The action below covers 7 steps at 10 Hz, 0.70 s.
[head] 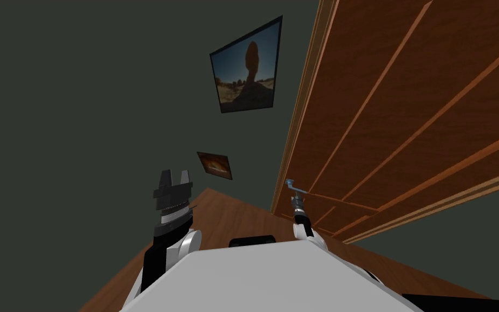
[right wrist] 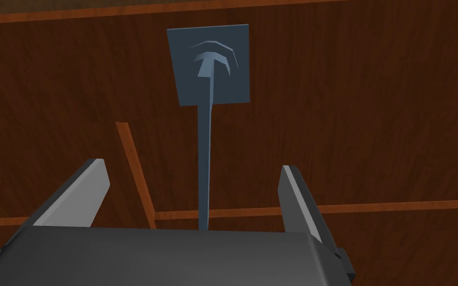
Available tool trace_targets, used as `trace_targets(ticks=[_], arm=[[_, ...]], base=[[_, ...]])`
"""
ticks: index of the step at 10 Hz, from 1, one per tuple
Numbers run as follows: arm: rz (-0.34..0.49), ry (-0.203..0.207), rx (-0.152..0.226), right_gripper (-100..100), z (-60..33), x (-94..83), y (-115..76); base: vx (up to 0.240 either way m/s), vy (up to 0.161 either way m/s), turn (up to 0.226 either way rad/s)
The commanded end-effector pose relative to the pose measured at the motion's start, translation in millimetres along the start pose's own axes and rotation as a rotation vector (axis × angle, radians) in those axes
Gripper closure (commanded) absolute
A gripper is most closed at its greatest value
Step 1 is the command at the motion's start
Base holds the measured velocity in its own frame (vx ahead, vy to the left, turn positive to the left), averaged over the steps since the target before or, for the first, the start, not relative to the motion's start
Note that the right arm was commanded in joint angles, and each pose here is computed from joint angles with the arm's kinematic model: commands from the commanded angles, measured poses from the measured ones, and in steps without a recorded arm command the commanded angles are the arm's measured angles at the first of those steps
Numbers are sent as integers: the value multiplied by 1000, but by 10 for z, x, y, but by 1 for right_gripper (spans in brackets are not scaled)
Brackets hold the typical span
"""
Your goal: Pull the door open
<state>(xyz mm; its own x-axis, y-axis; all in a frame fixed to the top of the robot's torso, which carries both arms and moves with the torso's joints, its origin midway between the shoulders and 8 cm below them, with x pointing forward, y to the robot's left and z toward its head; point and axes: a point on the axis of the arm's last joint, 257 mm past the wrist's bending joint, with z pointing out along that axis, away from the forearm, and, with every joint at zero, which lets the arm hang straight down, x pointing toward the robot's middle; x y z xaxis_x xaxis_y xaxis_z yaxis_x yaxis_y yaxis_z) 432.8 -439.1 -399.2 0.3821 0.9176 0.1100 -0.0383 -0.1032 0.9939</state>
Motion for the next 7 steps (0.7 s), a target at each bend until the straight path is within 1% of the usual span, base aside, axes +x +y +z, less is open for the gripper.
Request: trace_targets(ticks=[1,2,3,4,5,6,7], arm=[[4,-15,-5,-100,-17,-177,41],[4,-18,9,-100,-47,-188,-14],[4,-15,-5,-100,-17,-177,41],[4,-34,-7,-100,-43,-399,72],[4,-41,-8,-100,-52,-471,84],[4,-41,-8,-100,-52,-471,84],[4,-39,-6,-100,-56,-462,83]], base=[[176,-12,122],[120,-16,8],[50,-13,-14],[150,-38,125],[209,-24,129],[134,-3,19],[47,-2,-1]])
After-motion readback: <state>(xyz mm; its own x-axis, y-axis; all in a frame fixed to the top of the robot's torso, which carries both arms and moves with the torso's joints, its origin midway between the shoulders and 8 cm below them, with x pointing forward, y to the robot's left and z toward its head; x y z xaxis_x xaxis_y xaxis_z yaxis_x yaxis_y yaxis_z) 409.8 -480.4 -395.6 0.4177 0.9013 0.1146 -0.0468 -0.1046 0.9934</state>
